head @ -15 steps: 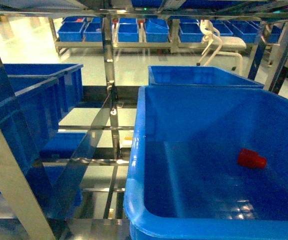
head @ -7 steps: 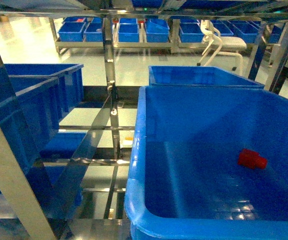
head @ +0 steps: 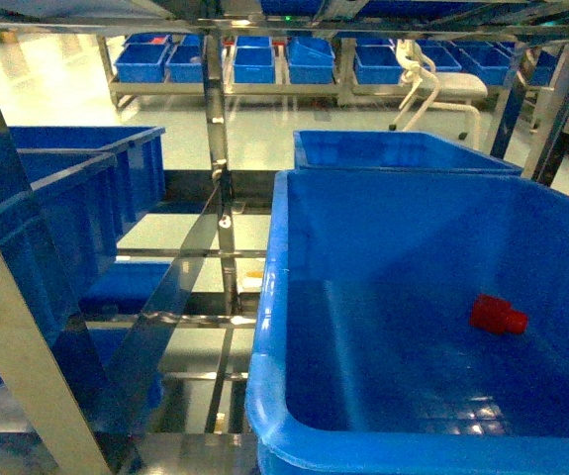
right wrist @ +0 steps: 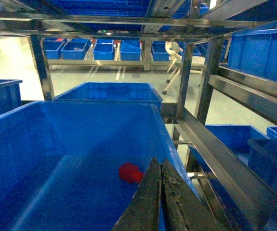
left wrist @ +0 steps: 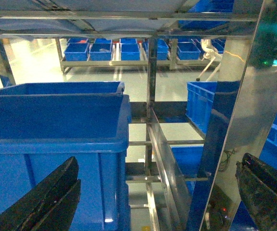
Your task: Pick red block from blue box to shelf
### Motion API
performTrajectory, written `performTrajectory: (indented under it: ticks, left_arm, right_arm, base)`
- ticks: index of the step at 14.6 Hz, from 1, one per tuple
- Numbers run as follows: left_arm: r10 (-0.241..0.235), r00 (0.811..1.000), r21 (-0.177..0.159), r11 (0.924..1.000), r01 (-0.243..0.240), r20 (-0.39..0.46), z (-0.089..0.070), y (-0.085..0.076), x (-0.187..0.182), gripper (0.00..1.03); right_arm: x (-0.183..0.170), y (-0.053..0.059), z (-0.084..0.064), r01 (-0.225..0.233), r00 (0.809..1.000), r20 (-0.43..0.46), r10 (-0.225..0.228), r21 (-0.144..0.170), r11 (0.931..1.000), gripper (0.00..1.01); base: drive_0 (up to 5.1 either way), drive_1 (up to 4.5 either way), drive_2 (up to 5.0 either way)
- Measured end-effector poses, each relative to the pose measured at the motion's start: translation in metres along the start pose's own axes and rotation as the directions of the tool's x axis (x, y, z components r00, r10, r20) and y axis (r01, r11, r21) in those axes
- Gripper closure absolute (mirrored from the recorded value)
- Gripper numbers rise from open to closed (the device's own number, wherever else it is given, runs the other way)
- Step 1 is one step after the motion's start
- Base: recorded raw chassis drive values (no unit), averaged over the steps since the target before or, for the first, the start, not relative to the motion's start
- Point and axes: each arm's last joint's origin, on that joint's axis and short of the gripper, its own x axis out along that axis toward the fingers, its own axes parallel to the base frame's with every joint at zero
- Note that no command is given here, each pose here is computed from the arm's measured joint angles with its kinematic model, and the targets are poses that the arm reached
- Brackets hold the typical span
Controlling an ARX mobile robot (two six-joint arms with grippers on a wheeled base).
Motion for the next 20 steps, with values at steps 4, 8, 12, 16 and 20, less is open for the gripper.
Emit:
performTrajectory:
  ticks: [4, 8, 12, 16, 20]
  left_arm:
    - [0.001, 1.0, 0.0, 1.0, -0.001, 0.0, 0.0, 0.0, 0.0, 0.05]
    - [0.0, 1.0, 0.0, 1.0, 0.0, 0.0, 0.0, 0.0, 0.0, 0.05]
    - [0.0, 1.0, 0.0, 1.0, 0.0, 0.001, 0.0, 0.0, 0.0, 0.05]
    - [0.0, 1.0, 0.0, 1.0, 0.0, 0.001, 0.0, 0.0, 0.0, 0.05]
    - [0.0, 1.0, 0.0, 1.0, 0.0, 0.001, 0.0, 0.0, 0.0, 0.05]
  right_arm:
    - [-0.01, 0.0, -0.007, 0.0, 0.999, -0.054, 0.0, 0.0, 1.0, 1.0]
    - [-0.013, 0.0, -0.003, 0.0, 1.0, -0.01, 0.0, 0.0, 1.0, 1.0]
    - [-0.013, 0.0, -0.003, 0.0, 1.0, -0.01, 0.0, 0.0, 1.0, 0.9]
    - [-0.013, 0.0, -0.003, 0.0, 1.0, -0.01, 0.0, 0.0, 1.0, 0.5]
    - [-0.013, 0.0, -0.003, 0.0, 1.0, -0.01, 0.0, 0.0, 1.0, 0.08]
  base:
    - [0.0, 0.0, 0.0]
    - [0.0, 0.0, 0.0]
    - [0.0, 0.0, 0.0]
    - [0.0, 0.0, 0.0]
    - [0.0, 0.0, 0.0]
